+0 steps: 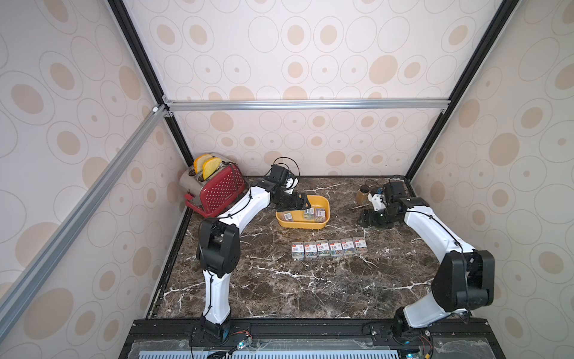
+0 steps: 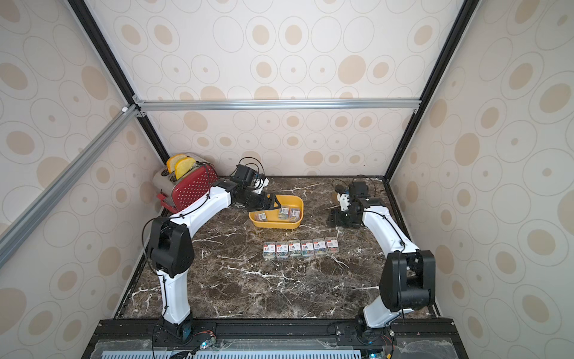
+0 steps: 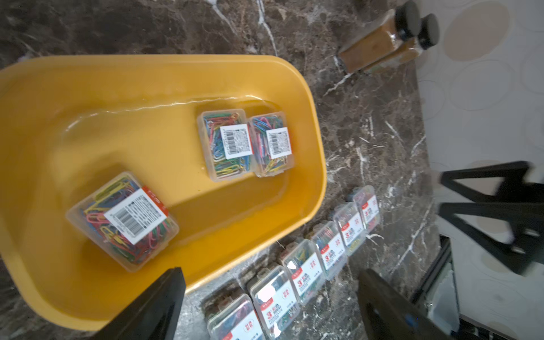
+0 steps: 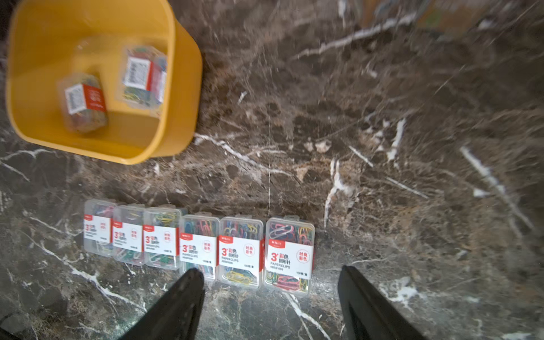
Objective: Take the paper clips out of the storage box
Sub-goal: Pick up the boxed paper clips from the storage box.
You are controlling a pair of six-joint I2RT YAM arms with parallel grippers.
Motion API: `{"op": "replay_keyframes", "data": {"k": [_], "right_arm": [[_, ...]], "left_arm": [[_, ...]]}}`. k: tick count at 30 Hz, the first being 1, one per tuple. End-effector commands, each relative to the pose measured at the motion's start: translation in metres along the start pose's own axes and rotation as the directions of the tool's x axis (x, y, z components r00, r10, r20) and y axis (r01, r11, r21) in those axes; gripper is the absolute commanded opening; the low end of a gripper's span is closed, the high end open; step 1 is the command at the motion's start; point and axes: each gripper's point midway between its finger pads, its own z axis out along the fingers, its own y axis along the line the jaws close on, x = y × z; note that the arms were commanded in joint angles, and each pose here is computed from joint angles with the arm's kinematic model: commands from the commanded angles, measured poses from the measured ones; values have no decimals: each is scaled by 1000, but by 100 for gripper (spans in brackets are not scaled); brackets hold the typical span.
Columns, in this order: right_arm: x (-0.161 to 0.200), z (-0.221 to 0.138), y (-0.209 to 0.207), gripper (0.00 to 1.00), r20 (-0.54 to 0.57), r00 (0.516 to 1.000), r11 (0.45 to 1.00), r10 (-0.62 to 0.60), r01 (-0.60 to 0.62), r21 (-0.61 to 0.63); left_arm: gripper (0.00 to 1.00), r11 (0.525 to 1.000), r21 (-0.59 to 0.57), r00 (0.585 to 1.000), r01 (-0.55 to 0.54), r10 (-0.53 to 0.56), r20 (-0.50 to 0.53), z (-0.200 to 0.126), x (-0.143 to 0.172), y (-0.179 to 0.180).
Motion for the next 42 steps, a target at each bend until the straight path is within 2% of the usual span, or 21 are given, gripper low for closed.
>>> {"op": "replay_keyframes", "data": {"k": [1, 7, 10, 16, 26, 29, 33, 36, 37, 42], "right_arm": [[6, -14, 10, 78, -32, 998, 999, -45, 45, 7], [-3, -25, 21, 78, 1, 997, 997, -79, 79, -1], [-6, -28, 23, 78, 8, 996, 996, -91, 91, -10], [-8, -29, 28, 78, 25, 996, 995, -88, 89, -36], [-5, -24, 32, 78, 26, 996, 995, -81, 82, -65], [-5, -23, 33, 78, 23, 997, 994, -79, 81, -77], [-5, -22, 35, 78, 25, 996, 993, -81, 82, -86], [-7, -23, 40, 78, 35, 996, 990, -84, 88, -109], [-6, -23, 43, 78, 36, 996, 988, -85, 89, -124], [-15, -31, 63, 87, 101, 991, 970, -86, 107, -219]], "left_arm": [[91, 987, -135, 996, -88, 84, -34, 17, -5, 9], [91, 951, -291, 995, -100, 96, -27, 52, -23, 23], [92, 917, -379, 992, -123, 120, -30, 63, -26, 34], [93, 891, -433, 991, -136, 126, -52, 88, -22, 47], [90, 875, -459, 988, -156, 134, -79, 114, -17, 58], [84, 872, -463, 987, -158, 134, -84, 117, -15, 61], [69, 870, -466, 987, -161, 138, -83, 115, -16, 61], [45, 881, -444, 986, -165, 152, -66, 107, -20, 52], [42, 889, -428, 986, -162, 158, -46, 102, -24, 46], [41, 933, -316, 981, -173, 192, 29, 52, -44, 2]]}}
